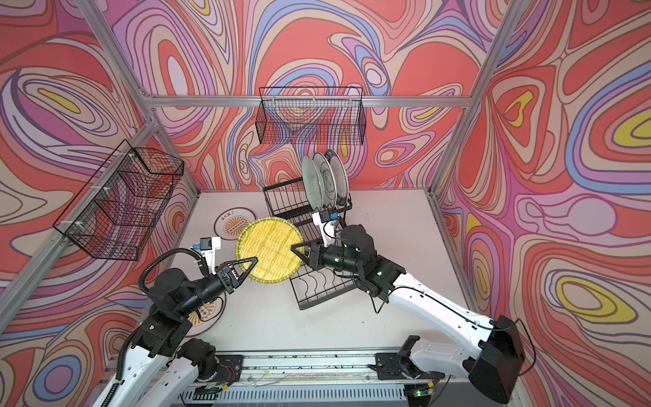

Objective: Load the plates into the dish rack

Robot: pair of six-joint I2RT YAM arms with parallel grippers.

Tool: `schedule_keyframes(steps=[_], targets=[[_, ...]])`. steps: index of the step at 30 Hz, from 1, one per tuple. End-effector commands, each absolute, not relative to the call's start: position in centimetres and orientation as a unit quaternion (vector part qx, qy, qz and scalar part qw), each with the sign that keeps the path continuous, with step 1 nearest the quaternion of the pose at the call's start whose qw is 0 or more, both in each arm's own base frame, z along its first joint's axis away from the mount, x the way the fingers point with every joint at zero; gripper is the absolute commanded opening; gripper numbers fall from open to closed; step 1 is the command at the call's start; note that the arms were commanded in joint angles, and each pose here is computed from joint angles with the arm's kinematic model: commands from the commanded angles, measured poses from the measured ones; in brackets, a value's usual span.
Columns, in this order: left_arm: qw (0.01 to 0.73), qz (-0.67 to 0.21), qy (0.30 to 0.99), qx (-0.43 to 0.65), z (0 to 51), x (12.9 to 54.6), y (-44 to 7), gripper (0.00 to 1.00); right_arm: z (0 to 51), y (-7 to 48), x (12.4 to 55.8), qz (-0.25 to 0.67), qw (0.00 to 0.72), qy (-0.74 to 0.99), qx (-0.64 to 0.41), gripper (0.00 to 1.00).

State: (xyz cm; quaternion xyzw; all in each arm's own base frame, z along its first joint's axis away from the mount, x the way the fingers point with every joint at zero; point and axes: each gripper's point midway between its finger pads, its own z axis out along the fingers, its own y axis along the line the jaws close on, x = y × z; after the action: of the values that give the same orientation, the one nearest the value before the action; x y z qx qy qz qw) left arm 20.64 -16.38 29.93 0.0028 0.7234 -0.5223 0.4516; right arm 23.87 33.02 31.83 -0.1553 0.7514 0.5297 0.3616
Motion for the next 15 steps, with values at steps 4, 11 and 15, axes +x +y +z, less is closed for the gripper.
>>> schedule_keyframes(steps=[4,11,15], targets=[[0.481,-0.532,0.696,0.017,31.9,20.5,-16.3,0.00,33.2,34.1,22.8,0.565,0.354,0.724,-0.180,0.30],[0.479,-0.533,0.697,0.014,31.7,20.6,-16.4,0.00,33.1,34.7,22.5,0.576,0.341,0.718,-0.190,0.27],[0.476,-0.534,0.699,0.012,31.6,20.7,-16.4,0.00,32.6,35.2,22.4,0.583,0.328,0.719,-0.192,0.22]])
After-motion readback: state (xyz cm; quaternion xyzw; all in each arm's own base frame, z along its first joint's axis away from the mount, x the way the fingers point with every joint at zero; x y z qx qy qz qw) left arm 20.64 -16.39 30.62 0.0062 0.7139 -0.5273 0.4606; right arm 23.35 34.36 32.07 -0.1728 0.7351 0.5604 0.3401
